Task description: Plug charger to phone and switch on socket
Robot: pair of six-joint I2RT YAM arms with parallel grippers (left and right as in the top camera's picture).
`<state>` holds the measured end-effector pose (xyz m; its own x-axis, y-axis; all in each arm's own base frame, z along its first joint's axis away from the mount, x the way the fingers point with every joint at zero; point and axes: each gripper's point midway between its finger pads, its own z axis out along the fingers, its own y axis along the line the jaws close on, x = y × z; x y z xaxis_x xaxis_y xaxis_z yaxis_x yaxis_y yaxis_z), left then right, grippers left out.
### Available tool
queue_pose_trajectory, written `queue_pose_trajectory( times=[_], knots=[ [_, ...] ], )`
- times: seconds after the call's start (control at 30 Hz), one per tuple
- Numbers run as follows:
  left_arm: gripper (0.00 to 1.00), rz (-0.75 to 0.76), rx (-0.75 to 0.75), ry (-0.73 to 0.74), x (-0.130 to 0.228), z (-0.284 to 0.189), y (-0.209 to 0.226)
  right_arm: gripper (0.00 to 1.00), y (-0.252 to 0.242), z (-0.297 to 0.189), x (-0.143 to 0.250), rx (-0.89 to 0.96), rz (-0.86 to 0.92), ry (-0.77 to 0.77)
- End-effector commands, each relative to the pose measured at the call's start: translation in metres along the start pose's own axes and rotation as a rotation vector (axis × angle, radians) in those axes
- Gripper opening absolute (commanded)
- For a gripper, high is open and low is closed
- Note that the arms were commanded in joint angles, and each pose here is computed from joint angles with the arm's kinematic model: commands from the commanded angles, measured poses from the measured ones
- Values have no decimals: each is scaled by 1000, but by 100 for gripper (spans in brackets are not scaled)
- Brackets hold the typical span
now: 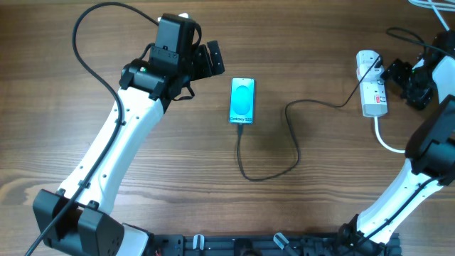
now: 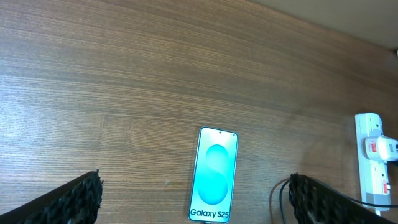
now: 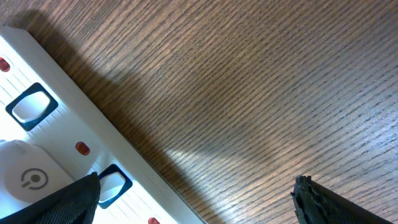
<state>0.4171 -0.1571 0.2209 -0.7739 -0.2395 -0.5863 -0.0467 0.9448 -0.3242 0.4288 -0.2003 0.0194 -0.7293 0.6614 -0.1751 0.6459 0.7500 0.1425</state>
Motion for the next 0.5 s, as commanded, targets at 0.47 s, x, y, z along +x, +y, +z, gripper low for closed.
queue_pose_trajectory(
  times=[0.47],
  knots=[
    [100, 8, -19, -3, -1, 3, 5, 100, 2, 13, 14, -21, -22, 61]
  ],
)
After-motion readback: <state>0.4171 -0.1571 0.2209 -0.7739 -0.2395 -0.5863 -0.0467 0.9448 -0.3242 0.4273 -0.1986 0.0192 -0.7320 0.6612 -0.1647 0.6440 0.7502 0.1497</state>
